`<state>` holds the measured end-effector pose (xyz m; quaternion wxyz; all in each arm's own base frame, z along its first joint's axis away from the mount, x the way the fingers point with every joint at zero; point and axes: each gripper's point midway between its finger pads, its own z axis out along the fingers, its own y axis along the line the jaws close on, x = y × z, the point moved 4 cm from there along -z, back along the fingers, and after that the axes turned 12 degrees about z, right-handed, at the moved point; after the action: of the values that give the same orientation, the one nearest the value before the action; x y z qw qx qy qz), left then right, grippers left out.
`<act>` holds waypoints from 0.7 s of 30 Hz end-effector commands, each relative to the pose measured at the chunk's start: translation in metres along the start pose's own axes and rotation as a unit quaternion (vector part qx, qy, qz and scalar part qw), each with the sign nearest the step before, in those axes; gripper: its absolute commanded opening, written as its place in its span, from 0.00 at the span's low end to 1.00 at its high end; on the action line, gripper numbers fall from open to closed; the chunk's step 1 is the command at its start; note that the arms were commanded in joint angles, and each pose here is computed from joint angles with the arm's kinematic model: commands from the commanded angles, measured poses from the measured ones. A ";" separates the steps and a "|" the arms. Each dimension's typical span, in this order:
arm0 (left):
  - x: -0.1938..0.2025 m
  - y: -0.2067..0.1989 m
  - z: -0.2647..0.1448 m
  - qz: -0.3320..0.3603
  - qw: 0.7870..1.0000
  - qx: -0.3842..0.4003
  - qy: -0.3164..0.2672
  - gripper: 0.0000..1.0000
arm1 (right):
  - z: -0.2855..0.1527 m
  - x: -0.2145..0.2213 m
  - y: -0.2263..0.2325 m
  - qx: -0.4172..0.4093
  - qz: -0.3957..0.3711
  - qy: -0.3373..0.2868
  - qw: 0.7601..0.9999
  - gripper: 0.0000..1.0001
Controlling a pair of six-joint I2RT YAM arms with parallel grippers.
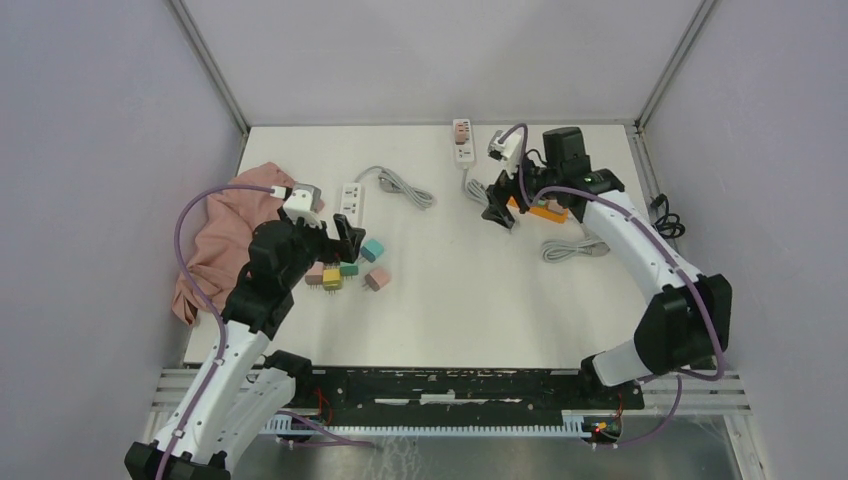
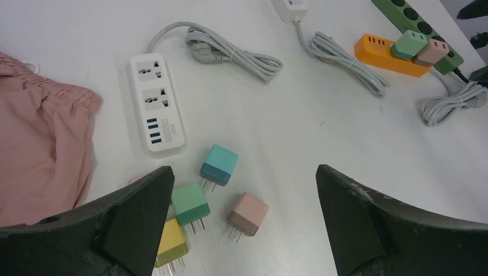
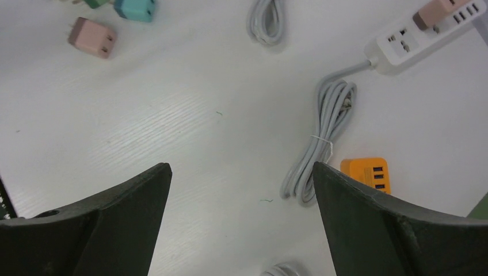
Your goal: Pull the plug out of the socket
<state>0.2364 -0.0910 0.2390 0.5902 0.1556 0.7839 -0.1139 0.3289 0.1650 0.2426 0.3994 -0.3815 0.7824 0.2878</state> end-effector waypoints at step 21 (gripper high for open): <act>-0.005 0.003 -0.003 0.018 1.000 -0.006 -0.017 1.00 | 0.115 0.086 -0.102 0.302 0.114 0.151 0.935 0.71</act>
<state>0.2365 -0.0892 0.2375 0.5903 0.1517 0.7854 -0.1085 0.4070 0.1675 0.0833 0.3039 -0.2041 0.9291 0.0528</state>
